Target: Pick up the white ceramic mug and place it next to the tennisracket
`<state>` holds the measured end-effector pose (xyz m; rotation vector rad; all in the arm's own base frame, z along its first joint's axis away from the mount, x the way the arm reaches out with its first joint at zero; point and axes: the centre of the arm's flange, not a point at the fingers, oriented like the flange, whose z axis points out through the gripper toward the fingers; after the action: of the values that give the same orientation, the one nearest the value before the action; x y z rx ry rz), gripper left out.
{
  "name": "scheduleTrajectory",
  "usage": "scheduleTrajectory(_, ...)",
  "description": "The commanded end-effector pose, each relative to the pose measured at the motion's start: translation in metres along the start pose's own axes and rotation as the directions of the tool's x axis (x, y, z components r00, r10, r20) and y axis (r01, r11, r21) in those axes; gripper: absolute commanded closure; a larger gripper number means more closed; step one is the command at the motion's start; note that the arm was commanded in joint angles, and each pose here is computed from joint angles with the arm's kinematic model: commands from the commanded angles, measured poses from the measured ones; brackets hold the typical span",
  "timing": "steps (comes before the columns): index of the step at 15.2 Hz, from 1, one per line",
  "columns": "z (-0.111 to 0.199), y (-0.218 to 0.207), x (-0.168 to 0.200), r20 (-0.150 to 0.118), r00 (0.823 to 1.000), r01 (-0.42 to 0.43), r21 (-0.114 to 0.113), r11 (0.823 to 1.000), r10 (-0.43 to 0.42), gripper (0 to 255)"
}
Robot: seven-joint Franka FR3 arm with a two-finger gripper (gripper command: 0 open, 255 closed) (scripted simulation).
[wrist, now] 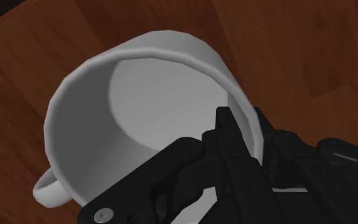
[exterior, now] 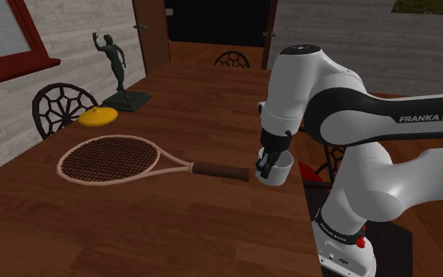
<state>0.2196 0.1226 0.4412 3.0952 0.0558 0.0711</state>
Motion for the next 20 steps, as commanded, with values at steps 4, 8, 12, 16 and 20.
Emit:
scheduleTrajectory(4, 0.000, 0.000, 0.000, 0.000, 1.000, 0.000, 0.000, 1.000, 0.000, 0)
scheduleTrajectory(8, 0.000, 0.000, 0.000, 0.000, 1.000, 0.000, 0.000, 1.000, 0.000, 0)
scheduleTrajectory(12, -0.050, 0.000, 0.000, 0.000, 1.000, 0.000, 0.000, 1.000, 0.000, 0)
scheduleTrajectory(16, -0.050, 0.000, 0.000, 0.000, 1.000, 0.000, 0.000, 1.000, 0.000, 0)
scheduleTrajectory(20, -0.050, 0.000, 0.000, 0.000, 1.000, 0.000, 0.000, 1.000, 0.000, 0)
